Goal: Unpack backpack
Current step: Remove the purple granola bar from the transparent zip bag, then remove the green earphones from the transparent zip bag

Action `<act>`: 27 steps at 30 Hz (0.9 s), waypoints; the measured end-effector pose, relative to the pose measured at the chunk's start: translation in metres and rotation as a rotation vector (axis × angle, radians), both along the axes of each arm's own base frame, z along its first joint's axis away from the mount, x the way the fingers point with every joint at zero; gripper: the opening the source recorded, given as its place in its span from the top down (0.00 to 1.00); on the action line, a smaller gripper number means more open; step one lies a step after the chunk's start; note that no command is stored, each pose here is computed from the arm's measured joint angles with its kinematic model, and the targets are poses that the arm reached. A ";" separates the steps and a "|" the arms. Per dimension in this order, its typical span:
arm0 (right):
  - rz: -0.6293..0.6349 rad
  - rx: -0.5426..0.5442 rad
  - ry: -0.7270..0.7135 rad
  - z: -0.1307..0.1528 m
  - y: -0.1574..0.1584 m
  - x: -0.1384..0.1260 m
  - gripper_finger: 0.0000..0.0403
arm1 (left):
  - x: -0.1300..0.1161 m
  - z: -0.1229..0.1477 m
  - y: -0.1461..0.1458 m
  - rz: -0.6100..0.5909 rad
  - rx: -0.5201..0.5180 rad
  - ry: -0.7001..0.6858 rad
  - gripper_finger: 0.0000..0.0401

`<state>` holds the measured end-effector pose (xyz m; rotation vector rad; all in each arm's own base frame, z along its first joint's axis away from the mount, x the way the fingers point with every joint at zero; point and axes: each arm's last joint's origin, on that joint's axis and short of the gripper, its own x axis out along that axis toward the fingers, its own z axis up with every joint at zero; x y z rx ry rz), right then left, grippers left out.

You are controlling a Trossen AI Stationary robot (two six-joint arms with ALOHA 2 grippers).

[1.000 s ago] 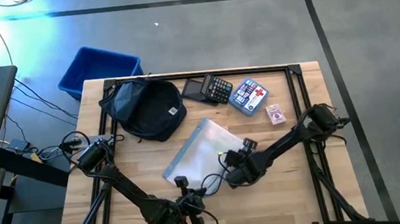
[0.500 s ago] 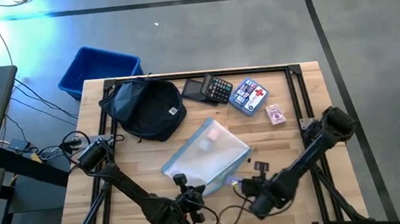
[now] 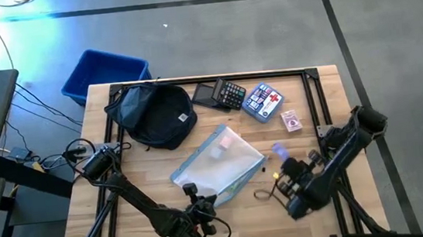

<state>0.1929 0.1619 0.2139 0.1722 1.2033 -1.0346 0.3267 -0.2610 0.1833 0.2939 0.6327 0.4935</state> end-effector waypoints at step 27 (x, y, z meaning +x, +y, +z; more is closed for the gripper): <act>-0.147 -0.073 -0.052 -0.035 -0.128 -0.009 0.56 | 0.001 -0.001 0.001 -0.022 -0.029 0.045 1.00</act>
